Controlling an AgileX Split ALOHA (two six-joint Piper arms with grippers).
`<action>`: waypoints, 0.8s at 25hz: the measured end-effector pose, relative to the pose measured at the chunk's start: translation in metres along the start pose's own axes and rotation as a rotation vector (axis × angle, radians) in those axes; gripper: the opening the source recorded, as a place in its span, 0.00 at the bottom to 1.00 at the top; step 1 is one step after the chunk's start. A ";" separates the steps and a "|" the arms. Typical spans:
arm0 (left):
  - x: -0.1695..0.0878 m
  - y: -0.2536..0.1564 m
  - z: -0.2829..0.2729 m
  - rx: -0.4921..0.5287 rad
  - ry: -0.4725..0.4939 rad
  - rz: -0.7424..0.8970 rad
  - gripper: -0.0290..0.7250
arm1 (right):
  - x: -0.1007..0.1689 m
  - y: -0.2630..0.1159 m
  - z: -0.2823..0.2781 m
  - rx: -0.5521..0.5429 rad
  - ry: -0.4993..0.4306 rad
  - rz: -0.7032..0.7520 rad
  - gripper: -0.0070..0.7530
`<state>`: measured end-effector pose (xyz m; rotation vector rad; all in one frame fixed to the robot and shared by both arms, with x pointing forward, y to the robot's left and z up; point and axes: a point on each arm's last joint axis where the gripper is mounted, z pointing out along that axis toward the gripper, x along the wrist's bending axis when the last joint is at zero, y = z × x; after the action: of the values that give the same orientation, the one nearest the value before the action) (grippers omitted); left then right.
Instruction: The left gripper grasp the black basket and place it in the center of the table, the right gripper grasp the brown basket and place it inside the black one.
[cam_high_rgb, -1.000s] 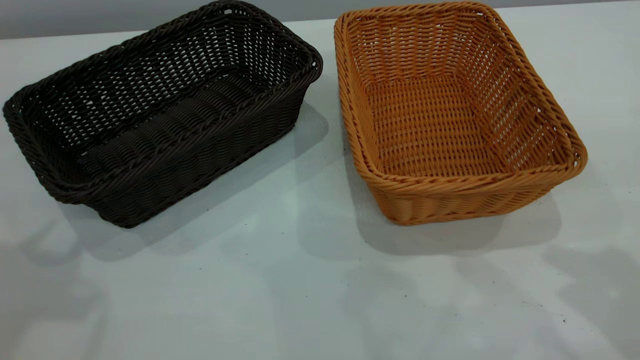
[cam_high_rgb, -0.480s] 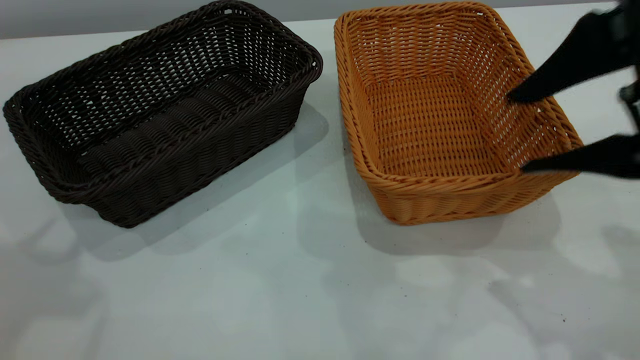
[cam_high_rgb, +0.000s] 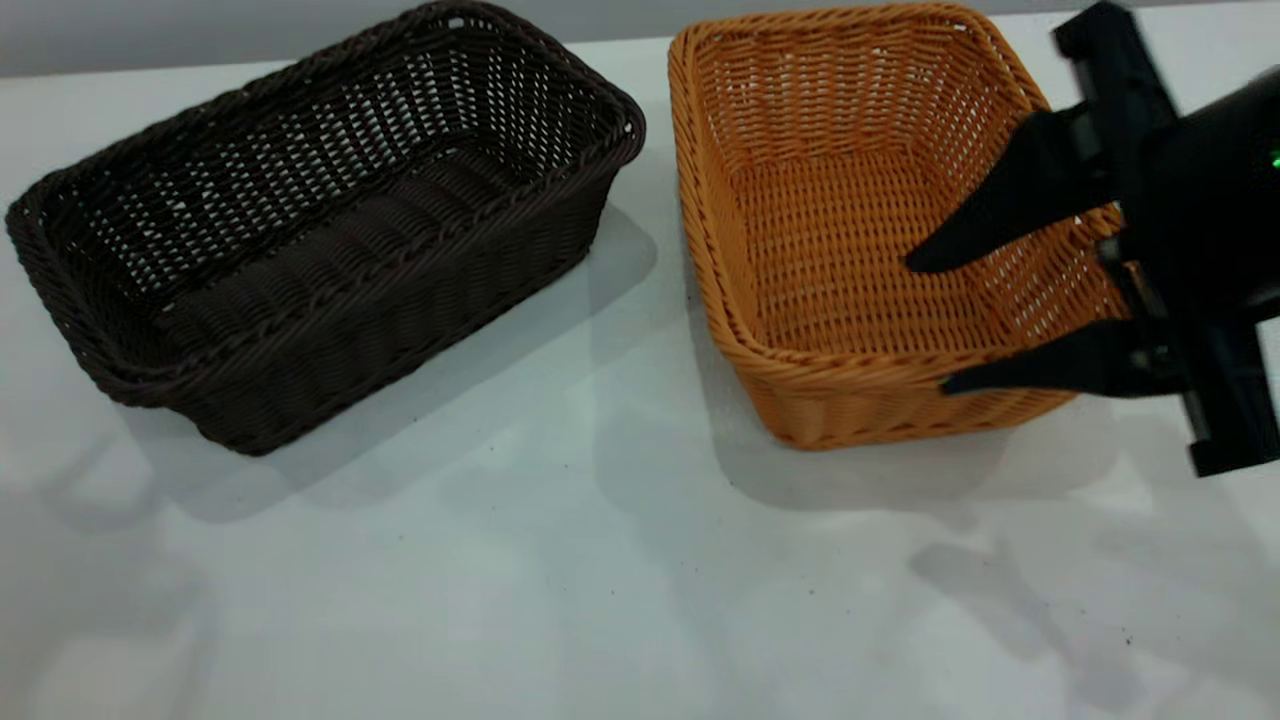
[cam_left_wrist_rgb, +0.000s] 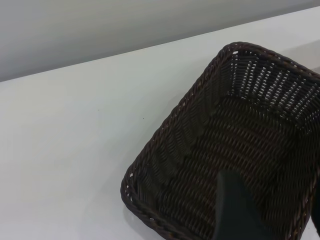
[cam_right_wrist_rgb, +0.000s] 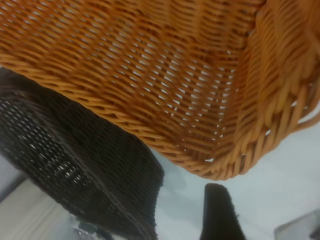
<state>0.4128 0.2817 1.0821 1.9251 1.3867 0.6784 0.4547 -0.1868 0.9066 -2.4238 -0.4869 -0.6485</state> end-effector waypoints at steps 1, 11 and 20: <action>0.000 0.000 0.000 0.000 0.000 0.000 0.48 | 0.001 0.001 0.003 0.001 -0.006 -0.001 0.56; 0.000 0.000 0.000 0.001 0.000 0.000 0.48 | 0.008 0.012 0.022 -0.002 -0.041 0.001 0.56; 0.000 0.000 0.000 0.003 -0.001 0.001 0.48 | 0.004 0.018 0.033 -0.004 -0.080 0.023 0.56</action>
<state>0.4126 0.2818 1.0818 1.9290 1.3871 0.6764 0.4774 -0.1797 0.8769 -2.4633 -0.4896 -0.5450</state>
